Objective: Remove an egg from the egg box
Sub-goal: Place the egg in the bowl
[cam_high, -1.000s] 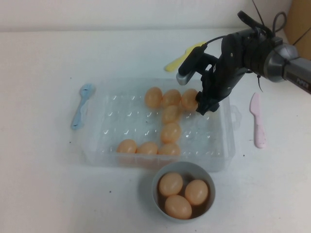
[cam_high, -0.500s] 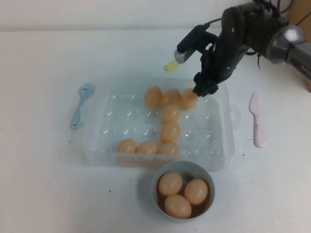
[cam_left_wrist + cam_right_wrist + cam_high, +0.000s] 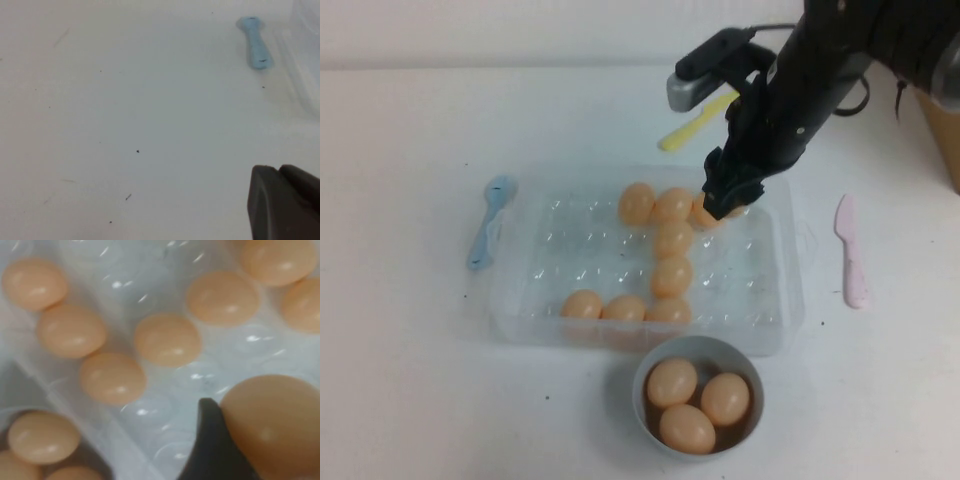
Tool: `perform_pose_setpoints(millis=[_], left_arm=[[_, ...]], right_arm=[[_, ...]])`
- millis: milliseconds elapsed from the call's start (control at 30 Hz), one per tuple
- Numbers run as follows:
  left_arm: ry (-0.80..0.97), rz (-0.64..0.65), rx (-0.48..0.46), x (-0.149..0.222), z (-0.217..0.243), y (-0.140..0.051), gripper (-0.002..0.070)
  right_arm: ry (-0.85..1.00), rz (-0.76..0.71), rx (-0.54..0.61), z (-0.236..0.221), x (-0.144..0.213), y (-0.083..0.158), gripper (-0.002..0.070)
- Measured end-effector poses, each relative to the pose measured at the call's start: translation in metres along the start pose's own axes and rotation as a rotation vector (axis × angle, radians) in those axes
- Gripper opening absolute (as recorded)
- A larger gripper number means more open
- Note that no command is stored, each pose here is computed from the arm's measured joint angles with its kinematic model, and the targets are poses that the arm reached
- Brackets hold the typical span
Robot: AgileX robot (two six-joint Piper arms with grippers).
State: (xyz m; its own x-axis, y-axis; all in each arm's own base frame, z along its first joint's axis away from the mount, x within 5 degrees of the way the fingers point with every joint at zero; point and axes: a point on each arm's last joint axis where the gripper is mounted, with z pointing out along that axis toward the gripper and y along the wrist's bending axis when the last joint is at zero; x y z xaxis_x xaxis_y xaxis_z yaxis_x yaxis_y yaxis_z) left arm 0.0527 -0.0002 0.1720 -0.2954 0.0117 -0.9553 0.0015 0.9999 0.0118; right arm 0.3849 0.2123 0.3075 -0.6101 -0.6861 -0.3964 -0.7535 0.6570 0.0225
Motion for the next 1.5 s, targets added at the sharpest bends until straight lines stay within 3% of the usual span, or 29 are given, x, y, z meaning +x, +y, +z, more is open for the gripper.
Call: perform_pose_setpoints(millis=[267,400,900,1133,1367,1433,1500], left_arm=[[0.000,0.000,0.000,0.000,0.000,0.000,-0.0005],[0.000,0.000,0.000,0.000,0.000,0.000,-0.0005],[0.000,0.000,0.000,0.000,0.000,0.000,-0.0005],[0.000,0.000,0.000,0.000,0.000,0.000,-0.0005],[0.000,0.000,0.000,0.000,0.000,0.000,-0.0005],[0.000,0.000,0.000,0.000,0.000,0.000,-0.0005],[0.000,0.000,0.000,0.000,0.000,0.000,-0.0005]], right_arm=[[0.153,-0.144,-0.089,0.011,0.034,0.077,0.0372],[0.196,-0.196,-0.119,0.019,0.042,0.101,0.0372],[0.240,-0.192,-0.151,0.037,0.047,0.107,0.0371],[0.240,-0.192,-0.151,0.037,0.047,0.107,0.0428],[0.239,-0.192,-0.151,0.037,0.047,0.106,0.0435],[0.239,-0.188,-0.150,0.037,0.047,0.106,0.0424],[0.240,-0.176,-0.149,0.037,0.047,0.106,0.0365]])
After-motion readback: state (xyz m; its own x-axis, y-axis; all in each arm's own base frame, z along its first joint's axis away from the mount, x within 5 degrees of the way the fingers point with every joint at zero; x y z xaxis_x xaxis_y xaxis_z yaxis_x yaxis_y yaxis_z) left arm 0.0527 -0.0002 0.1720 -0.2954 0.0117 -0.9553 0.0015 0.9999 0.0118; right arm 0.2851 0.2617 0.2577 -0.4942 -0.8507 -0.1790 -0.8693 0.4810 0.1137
